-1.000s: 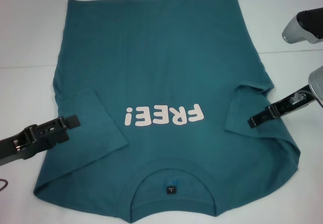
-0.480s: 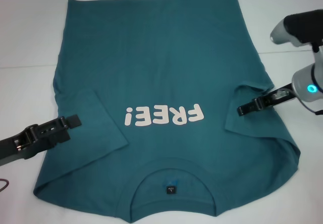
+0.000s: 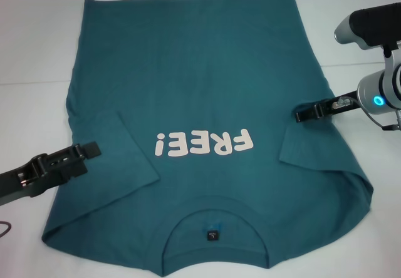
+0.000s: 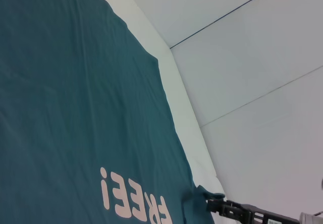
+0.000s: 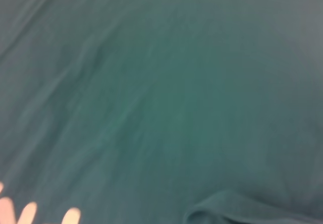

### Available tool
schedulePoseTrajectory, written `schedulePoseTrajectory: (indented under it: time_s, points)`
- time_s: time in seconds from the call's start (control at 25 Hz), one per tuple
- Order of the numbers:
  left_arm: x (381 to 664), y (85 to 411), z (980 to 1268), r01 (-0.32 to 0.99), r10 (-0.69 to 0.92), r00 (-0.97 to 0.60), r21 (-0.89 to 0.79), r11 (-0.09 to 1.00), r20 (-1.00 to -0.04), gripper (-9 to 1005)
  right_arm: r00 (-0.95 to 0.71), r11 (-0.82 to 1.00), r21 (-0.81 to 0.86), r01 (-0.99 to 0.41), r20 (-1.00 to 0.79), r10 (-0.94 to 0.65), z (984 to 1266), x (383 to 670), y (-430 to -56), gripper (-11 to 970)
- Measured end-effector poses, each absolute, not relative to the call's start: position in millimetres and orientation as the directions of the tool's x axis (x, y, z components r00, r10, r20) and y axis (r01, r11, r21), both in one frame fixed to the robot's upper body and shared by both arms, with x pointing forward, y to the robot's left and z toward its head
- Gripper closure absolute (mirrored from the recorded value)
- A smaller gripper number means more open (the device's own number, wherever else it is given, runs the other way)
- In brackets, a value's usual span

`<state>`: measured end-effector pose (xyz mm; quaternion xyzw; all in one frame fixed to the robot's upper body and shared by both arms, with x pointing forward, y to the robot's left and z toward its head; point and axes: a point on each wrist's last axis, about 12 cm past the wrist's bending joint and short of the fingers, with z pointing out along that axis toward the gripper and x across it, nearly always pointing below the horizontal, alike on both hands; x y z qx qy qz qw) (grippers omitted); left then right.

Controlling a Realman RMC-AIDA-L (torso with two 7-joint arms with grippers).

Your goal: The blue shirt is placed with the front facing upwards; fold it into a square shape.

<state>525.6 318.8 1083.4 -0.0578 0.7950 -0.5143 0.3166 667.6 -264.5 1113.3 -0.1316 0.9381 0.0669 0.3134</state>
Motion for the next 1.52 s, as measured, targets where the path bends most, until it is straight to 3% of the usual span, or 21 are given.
schedulePoseTrajectory:
  time_s: [0.4, 0.88, 1.24, 1.52]
  points:
    - [526.1, 318.0, 1084.0, 0.236, -0.43, -0.788, -0.861, 0.451, -0.441, 122, -0.702, 0.974, -0.014, -0.224, -0.692, -0.171, 1097.5, 676.7, -252.9, 57]
    - [526.5, 316.9, 1084.1, 0.238, -0.433, -0.788, -0.864, 0.443, -0.439, 122, -0.693, 0.987, 0.057, -0.15, -0.718, -0.064, 1123.2, 685.5, -264.6, 59]
    - [525.8, 316.7, 1083.5, 0.237, -0.431, -0.789, -0.864, 0.444, -0.438, 123, -0.795, 0.929, 0.245, -0.278, -0.601, -0.08, 1137.2, 648.9, -276.0, 61]
    - [524.0, 320.0, 1084.6, 0.235, -0.432, -0.791, -0.867, 0.44, -0.433, 122, -0.712, 0.608, 0.611, -0.507, -0.695, 0.105, 1152.1, 594.7, -302.2, 63]
